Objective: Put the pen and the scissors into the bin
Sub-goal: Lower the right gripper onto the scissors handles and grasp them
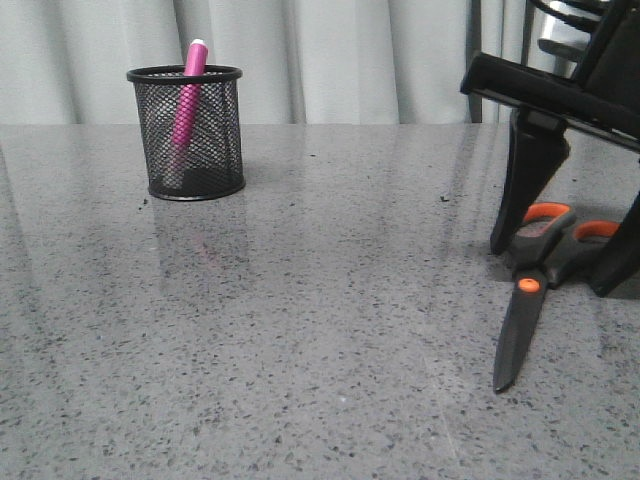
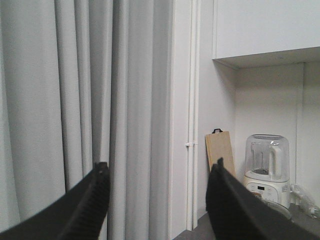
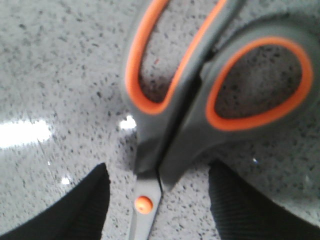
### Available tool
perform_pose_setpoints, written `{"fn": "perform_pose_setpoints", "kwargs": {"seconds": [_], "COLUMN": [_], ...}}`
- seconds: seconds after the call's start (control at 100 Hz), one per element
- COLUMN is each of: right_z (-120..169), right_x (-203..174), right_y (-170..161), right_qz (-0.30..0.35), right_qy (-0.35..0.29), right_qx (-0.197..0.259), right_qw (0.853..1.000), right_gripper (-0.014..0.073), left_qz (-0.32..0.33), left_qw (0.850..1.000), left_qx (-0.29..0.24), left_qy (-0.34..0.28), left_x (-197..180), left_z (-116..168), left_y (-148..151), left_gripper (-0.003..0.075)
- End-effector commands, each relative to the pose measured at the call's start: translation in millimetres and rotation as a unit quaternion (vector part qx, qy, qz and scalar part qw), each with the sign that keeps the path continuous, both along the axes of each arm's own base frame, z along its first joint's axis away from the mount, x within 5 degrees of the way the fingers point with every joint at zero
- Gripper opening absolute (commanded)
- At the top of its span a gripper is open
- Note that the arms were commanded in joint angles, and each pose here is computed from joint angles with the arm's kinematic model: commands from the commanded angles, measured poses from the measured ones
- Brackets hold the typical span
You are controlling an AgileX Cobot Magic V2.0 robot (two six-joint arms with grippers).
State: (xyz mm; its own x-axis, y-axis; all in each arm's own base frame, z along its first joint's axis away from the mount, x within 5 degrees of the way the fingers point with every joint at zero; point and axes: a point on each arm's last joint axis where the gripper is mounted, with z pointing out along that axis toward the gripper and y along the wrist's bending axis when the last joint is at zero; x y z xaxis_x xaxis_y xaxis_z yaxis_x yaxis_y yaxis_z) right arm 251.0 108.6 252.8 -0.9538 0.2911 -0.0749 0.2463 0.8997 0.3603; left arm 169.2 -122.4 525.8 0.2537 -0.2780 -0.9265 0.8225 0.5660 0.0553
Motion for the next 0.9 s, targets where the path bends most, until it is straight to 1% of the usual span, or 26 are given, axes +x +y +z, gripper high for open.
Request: {"fn": "perform_pose_setpoints", "kwargs": {"seconds": [0.0, 0.2, 0.34, 0.42, 0.48, 0.55, 0.6, 0.76, 0.83, 0.86, 0.89], "right_z": [1.8, -6.1, -17.6, -28.7, -36.3, -42.5, -45.3, -46.2, -46.7, -46.7, -46.6], "right_x": [7.9, 19.4, 25.2, 28.0, 29.8, 31.9, 33.7, 38.9, 40.4, 41.5, 42.5], "right_y": [1.1, 18.8, 32.3, 38.0, 40.4, 41.6, 42.5, 45.2, 44.3, 43.2, 41.8], "right_qz": [-0.001, 0.032, 0.070, 0.082, 0.078, 0.075, 0.074, 0.071, 0.073, 0.076, 0.079], "right_qy": [-0.003, 0.020, 0.054, 0.083, 0.098, 0.104, 0.102, 0.075, 0.068, 0.062, 0.056], "right_qx": [-0.022, -0.091, -0.163, -0.180, -0.178, -0.180, -0.179, -0.168, -0.174, -0.181, -0.189], "right_qw": [1.000, 0.995, 0.983, 0.977, 0.976, 0.975, 0.976, 0.980, 0.980, 0.979, 0.977], "right_gripper": [0.0399, 0.0399, 0.0399, 0.0399, 0.0385, 0.0332, 0.0271, 0.0099, -0.0012, -0.0079, -0.0073], "left_qz": [-0.024, -0.034, -0.038, -0.036, -0.036, -0.033, -0.032, -0.034, -0.036, -0.038, -0.039], "left_qw": [0.999, 0.999, 0.999, 0.999, 0.999, 0.999, 0.999, 0.998, 0.998, 0.998, 0.998], "left_qx": [-0.026, -0.023, -0.025, -0.022, -0.017, -0.008, -0.005, 0.005, 0.005, 0.003, 0.003], "left_qy": [-0.014, -0.020, -0.016, -0.020, -0.026, -0.034, -0.038, -0.050, -0.055, -0.054, -0.051], "left_x": [-15.3, -19.6, -22.1, -25.1, -27.1, -30.7, -34.6, -43.1, -47.1, -48.1, -49.1], "left_z": [13.7, 14.5, 15.3, 16.2, 16.4, 17.0, 18.1, 19.7, 20.9, 21.3, 21.5], "left_y": [2.1, 1.5, 2.4, 3.6, 4.0, 5.1, 6.7, 9.2, 10.4, 10.8, 11.2], "left_gripper": [0.0386, 0.0386, 0.0385, 0.0386, 0.0386, 0.0386, 0.0385, 0.0385, 0.0385, 0.0385, 0.0385]}}
